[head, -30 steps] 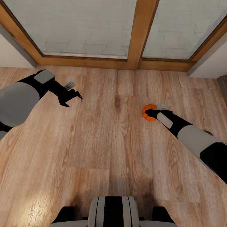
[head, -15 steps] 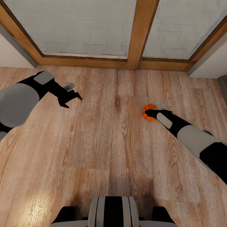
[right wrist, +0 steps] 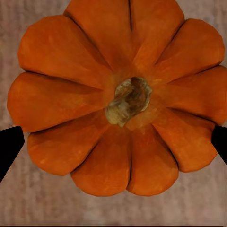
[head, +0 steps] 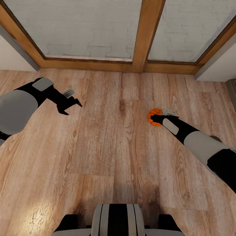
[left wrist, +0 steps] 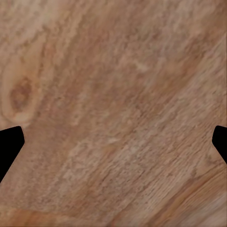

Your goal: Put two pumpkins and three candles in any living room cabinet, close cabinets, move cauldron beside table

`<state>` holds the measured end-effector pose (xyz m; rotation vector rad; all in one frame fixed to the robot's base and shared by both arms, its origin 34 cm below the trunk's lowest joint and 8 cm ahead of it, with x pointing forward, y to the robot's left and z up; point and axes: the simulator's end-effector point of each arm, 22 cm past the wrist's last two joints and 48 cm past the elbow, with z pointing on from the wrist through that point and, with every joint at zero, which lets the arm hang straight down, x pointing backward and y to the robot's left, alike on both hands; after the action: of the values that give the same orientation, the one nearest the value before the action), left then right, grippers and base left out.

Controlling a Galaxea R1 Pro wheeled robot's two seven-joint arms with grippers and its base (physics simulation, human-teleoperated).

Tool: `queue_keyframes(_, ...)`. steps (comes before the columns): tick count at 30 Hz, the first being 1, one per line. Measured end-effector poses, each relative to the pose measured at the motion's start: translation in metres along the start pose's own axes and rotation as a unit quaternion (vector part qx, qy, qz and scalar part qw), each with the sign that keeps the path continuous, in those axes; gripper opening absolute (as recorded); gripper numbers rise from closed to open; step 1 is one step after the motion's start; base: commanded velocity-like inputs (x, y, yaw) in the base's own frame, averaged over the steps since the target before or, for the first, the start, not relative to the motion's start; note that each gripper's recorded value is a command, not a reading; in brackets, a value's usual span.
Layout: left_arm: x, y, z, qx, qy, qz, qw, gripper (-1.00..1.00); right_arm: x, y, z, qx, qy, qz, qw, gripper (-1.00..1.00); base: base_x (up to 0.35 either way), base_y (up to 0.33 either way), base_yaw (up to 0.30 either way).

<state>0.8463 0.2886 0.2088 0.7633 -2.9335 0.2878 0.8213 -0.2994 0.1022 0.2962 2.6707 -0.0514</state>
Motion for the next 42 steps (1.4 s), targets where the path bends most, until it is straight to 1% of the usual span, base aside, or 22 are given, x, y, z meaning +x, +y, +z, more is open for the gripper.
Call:
queue_keyframes(8, -0.004, 0.01, -0.002, -0.002, -0.003, -0.008, 1.0, 1.0, 0.0, 0.001, 0.0, -0.001, -0.001, 0.0, 1.0, -1.0, 0.0, 0.0, 0.0)
queue_keyframes(10, -0.005, 0.011, -0.004, -0.002, -0.005, -0.009, 0.9999, 1.0, 0.002, 0.001, -0.001, -0.002, 0.0, -0.001, 1.0, -1.0, 0.0, 0.0, 0.0)
queue_keyframes(12, -0.006, 0.013, -0.008, -0.002, -0.007, -0.01, 0.9999, 1.0, 0.005, 0.001, -0.003, -0.003, 0.001, 0.003, 1.0, -1.0, 0.0, 0.0, 0.0)
queue_keyframes(14, -0.006, 0.013, -0.007, -0.003, -0.006, -0.01, 0.9999, 1.0, 0.004, 0.002, -0.003, -0.003, 0.0, -0.001, 1.0, -1.0, 0.0, 0.0, 0.0)
queue_keyframes(21, -0.006, 0.014, -0.006, -0.002, -0.006, -0.011, 0.9999, 1.0, 0.003, 0.003, -0.003, -0.006, -0.002, -0.002, 1.0, -1.0, 0.0, 0.0, 0.0)
queue_keyframes(36, -0.001, 0.019, 0.0, -0.006, -0.001, -0.013, 0.9999, 1.0, 0.003, 0.004, -0.003, -0.007, -0.002, -0.001, 1.0, -1.0, 0.0, 0.0, 0.0)
queue_keyframes(38, -0.002, 0.018, -0.001, -0.005, -0.002, -0.013, 0.9999, 1.0, 0.003, 0.003, -0.003, -0.007, -0.001, 0.004, 1.0, -1.0, 0.0, 0.0, 0.0)
queue_keyframes(40, -0.001, 0.018, 0.0, -0.007, -0.002, -0.013, 0.9999, 1.0, 0.002, 0.003, -0.003, -0.006, 0.0, 0.006, 1.0, -1.0, 0.0, 0.0, 0.0)
queue_keyframes(42, 0.004, 0.023, 0.004, -0.014, -0.002, -0.012, 0.9998, 1.0, 0.004, 0.0, -0.003, 0.001, 0.004, 0.002, 1.0, -1.0, 0.0, 0.0, 0.0)
